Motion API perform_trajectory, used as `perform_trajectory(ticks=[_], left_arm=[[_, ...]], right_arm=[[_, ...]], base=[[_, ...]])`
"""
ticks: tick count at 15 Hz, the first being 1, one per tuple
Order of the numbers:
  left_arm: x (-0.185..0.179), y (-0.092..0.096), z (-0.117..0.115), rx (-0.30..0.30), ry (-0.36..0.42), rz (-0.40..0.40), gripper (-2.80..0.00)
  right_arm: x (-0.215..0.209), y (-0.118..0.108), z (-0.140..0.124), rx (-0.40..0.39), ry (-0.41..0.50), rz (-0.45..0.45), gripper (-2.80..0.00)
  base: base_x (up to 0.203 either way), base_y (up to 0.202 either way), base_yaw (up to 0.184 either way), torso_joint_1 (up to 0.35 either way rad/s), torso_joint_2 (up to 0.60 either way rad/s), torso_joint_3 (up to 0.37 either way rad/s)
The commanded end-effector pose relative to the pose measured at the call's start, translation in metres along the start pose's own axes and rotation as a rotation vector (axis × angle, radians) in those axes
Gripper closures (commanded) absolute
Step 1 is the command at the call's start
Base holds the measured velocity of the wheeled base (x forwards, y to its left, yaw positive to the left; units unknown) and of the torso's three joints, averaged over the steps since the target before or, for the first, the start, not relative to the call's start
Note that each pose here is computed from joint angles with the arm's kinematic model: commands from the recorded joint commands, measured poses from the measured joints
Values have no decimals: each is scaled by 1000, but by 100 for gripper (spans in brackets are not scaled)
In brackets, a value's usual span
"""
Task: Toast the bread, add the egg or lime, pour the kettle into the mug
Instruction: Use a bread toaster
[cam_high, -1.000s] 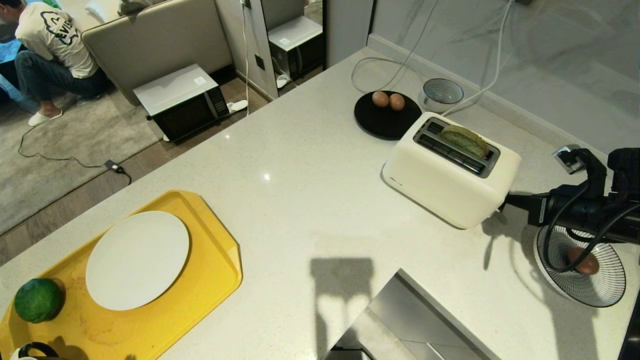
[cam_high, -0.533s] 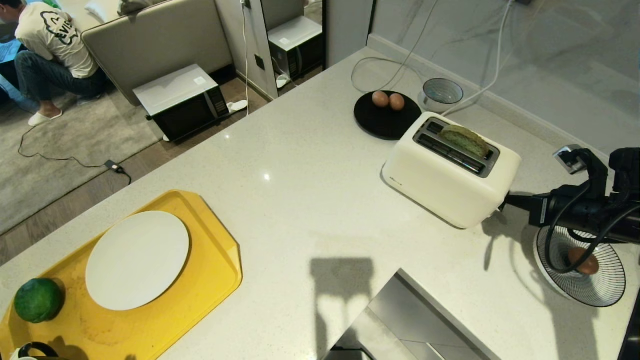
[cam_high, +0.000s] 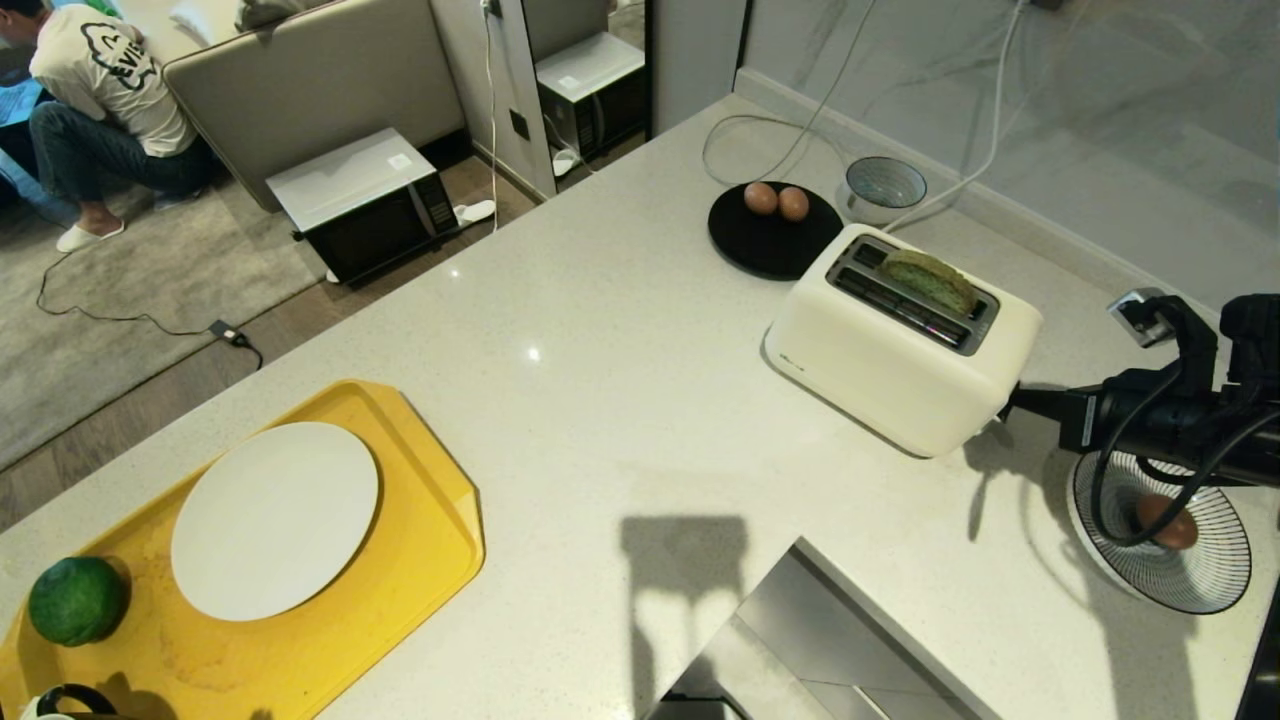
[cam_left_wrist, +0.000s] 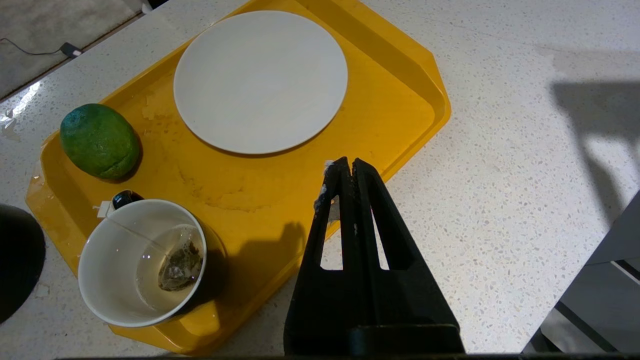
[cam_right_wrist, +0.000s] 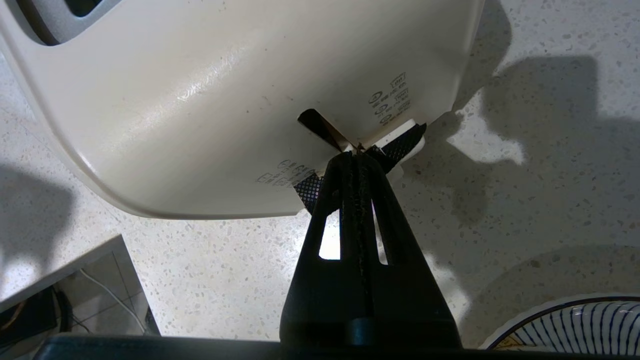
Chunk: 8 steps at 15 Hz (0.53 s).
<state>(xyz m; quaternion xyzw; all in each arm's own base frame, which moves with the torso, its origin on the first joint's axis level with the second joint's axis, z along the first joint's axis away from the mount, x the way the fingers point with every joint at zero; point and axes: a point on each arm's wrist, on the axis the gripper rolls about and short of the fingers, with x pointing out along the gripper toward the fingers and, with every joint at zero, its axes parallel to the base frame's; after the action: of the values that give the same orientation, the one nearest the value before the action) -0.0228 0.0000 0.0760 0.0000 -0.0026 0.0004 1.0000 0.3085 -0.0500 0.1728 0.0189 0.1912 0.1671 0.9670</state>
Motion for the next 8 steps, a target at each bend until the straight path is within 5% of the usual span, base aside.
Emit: perform_trajectory(ticks=[1,8], left_arm=[[0,0,0,0,-3,1,0],[0,0,0,0,-3,1,0]], right_arm=[[0,0,1,-3,-5,3,0],[0,0,3,-5,-10,1,0]], base=[[0,0,0,0,0,0],[0,0,0,0,0,0]])
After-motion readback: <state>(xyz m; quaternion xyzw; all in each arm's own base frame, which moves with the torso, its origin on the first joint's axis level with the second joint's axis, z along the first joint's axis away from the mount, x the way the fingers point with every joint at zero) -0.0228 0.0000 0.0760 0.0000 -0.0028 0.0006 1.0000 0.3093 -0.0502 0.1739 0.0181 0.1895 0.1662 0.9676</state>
